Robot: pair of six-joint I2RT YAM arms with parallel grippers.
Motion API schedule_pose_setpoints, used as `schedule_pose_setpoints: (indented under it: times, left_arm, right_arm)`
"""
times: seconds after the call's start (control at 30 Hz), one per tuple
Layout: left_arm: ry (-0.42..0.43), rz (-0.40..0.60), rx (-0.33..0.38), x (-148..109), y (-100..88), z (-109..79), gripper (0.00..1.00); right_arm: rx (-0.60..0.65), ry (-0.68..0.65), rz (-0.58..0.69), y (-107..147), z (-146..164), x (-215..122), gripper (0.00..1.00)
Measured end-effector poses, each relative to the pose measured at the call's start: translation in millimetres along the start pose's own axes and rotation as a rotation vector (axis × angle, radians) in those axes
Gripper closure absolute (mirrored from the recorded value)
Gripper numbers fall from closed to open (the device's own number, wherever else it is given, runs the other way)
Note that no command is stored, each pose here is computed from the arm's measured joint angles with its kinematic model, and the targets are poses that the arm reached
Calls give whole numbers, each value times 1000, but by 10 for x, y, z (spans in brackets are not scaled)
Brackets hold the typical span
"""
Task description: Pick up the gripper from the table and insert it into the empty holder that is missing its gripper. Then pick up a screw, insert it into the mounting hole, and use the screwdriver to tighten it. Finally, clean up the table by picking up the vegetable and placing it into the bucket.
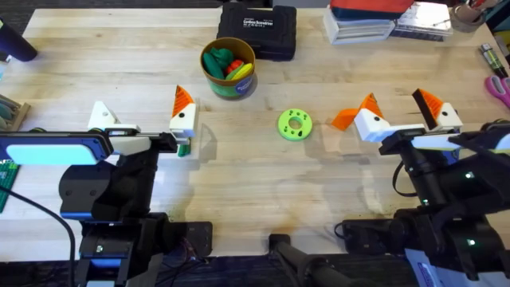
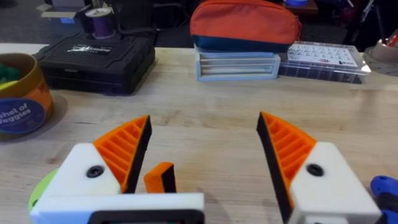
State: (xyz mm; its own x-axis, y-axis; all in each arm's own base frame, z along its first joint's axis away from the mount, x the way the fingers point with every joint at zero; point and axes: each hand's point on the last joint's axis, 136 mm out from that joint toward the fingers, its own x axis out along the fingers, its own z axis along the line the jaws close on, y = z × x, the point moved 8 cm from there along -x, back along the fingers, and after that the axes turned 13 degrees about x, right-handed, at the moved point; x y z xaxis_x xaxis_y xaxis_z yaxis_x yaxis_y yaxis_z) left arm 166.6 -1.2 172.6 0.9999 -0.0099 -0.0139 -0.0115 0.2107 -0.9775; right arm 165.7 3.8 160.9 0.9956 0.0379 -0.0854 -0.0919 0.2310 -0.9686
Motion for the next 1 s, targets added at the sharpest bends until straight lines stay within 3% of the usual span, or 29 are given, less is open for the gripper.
schedule_pose_setpoints:
  times: [0.37, 0.5, 0.6, 0.73, 0.83, 1.0]
  left_arm:
    - [7, 6, 0, -1, 7, -6, 15]
    - [38, 95, -1, -57, 2, -17, 15]
    - [57, 152, -3, -181, -237, 27, 15]
    - [104, 301, -26, -434, -646, 98, 15]
    - [162, 396, -53, -506, -824, 96, 15]
    - [247, 370, -84, -314, -1031, 56, 16]
  right_arm:
    - [0, 0, -2, -4, 1, 0, 7]
    - [-2, 12, 51, -32, 9, -44, 7]
    - [1, 23, 120, -177, 52, -147, 7]
    - [6, 36, 223, -585, 169, -392, 7]
    - [11, 51, 311, -849, 242, -554, 9]
    - [14, 67, 382, -999, 278, -557, 9]
